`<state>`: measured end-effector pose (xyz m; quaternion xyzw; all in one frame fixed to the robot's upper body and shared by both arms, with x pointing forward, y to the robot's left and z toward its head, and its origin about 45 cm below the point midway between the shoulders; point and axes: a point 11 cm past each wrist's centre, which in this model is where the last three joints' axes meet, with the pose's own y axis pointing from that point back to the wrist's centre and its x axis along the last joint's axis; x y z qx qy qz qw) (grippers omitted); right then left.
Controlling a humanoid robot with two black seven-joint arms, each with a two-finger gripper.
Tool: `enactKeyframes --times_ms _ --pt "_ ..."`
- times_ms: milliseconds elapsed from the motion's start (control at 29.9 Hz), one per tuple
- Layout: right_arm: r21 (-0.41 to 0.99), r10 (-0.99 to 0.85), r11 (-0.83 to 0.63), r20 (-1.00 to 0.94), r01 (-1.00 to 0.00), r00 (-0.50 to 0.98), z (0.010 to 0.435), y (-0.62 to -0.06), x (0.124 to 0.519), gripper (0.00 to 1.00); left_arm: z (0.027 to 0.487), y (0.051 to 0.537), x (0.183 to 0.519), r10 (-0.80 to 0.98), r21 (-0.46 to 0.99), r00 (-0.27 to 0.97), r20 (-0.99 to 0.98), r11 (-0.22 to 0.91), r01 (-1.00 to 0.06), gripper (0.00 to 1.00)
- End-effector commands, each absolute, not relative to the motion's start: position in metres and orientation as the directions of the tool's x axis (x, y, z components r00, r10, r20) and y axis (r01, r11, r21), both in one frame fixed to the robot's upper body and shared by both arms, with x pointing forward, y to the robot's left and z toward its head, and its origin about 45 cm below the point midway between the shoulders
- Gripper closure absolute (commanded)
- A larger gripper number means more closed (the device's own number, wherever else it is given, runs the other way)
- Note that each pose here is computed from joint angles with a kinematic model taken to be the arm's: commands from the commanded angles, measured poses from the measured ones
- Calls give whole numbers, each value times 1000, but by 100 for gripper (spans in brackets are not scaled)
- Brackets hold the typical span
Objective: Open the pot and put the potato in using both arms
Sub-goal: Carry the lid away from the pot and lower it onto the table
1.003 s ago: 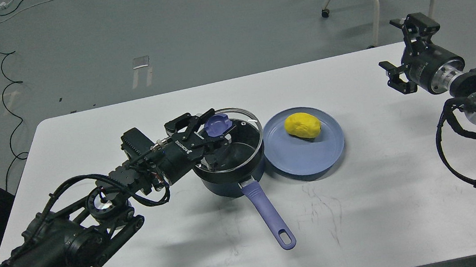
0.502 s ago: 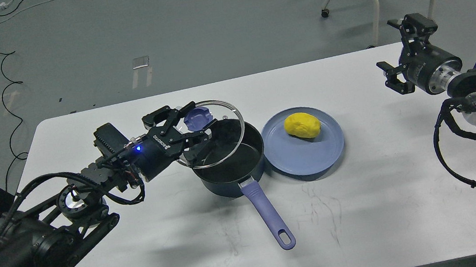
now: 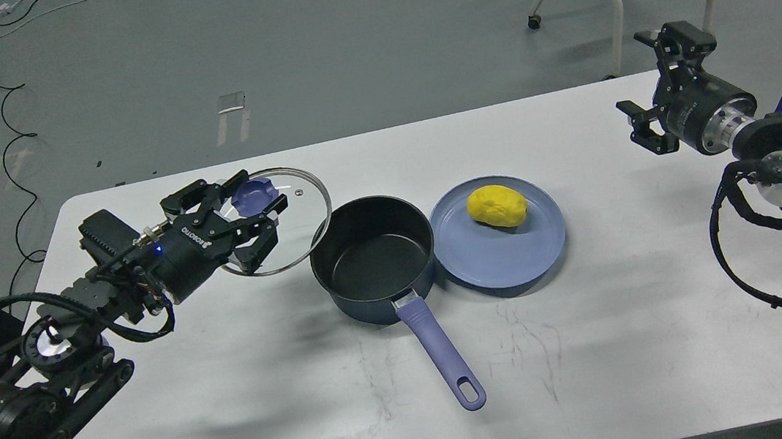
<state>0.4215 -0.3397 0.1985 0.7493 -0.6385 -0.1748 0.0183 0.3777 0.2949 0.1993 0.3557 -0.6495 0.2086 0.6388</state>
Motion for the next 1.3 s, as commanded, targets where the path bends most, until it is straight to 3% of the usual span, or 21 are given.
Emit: enactKeyframes --times_ms 0,602,1271 --pt "251 -962 -187 -242 -950 126 198 -338 422 0 190 307 373 -197 197 89 976 641 -742 49" --pt "251 -962 -188 -242 -950 126 198 -337 422 0 132 370 340 -243 328 230 942 536 -778 49" --pt "246 -963 -186 -237 -951 127 201 -338 423 0 97 376 330 -185 380 333 925 478 -792 46"
